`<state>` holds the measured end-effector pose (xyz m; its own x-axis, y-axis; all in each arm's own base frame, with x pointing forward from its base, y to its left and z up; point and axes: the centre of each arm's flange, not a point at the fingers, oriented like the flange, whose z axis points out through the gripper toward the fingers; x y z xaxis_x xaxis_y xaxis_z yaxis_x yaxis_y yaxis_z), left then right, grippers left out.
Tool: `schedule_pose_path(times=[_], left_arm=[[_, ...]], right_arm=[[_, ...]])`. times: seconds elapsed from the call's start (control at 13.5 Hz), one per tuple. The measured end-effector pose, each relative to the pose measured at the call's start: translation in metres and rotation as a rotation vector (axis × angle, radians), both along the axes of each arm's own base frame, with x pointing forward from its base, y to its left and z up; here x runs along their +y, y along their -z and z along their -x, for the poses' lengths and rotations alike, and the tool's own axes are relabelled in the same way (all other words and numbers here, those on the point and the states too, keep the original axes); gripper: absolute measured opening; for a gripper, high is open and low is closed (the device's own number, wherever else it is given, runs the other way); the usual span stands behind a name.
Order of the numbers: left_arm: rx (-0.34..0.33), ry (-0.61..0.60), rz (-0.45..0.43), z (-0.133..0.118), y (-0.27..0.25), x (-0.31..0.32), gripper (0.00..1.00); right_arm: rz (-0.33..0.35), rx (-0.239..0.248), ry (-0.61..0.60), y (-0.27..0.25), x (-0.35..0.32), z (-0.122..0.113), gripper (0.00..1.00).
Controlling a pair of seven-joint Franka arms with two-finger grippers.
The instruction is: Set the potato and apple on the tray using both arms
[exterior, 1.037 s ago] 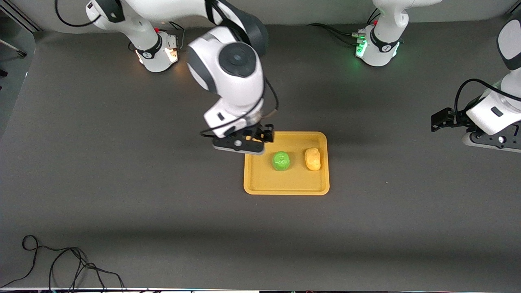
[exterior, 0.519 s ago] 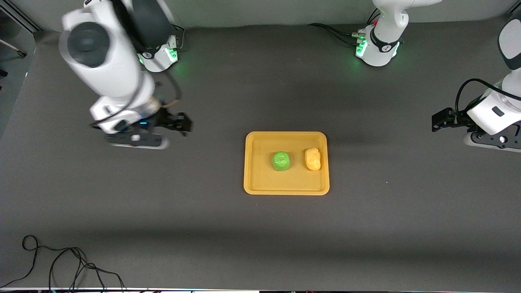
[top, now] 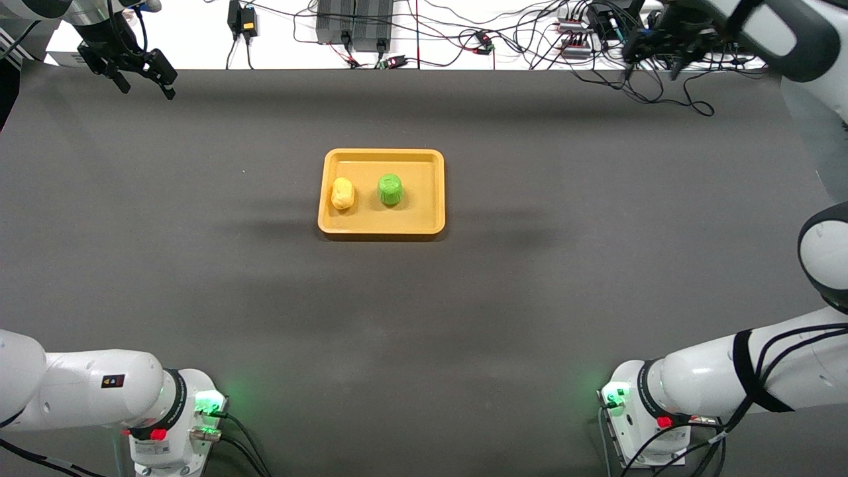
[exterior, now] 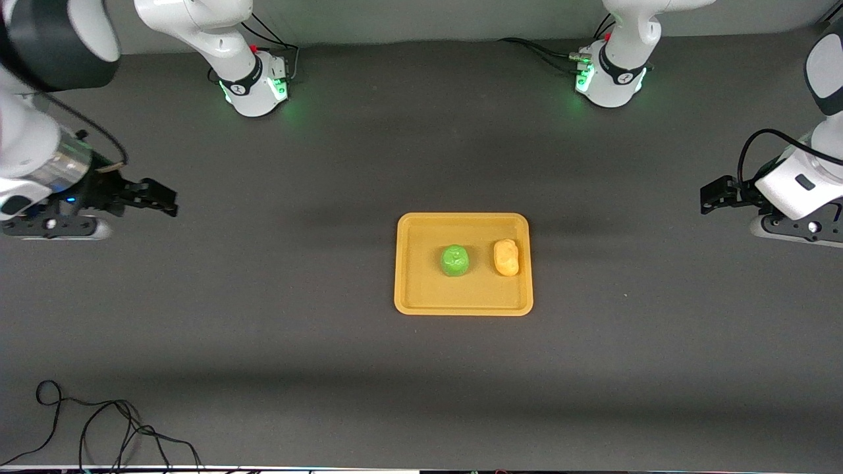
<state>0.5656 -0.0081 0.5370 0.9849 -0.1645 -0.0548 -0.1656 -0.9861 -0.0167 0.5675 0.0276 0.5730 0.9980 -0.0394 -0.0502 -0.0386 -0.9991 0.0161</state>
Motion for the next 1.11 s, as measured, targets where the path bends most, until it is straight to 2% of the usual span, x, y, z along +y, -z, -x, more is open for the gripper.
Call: schedule_pose_path(times=[0.37,0.59,0.89,1.11], left_arm=[[-0.008,-0.001,-0.001,-0.001,-0.004,0.001,1.00],[-0.009,-0.002,0.003,-0.002,-0.003,0.001,1.00],[-0.058,0.030,0.008,-0.007,-0.023,0.000,1.00],[-0.066,0.036,0.010,-0.009,-0.025,0.000,1.00]], right_arm=[[-0.003,0.002,0.001,0.000,-0.041,0.003,1.00],[-0.003,0.000,0.000,-0.001,-0.042,0.003,1.00],[-0.003,-0.019,-0.005,-0.009,-0.039,0.002,1.00],[-0.003,-0.024,-0.005,-0.012,-0.039,0.001,1.00]])
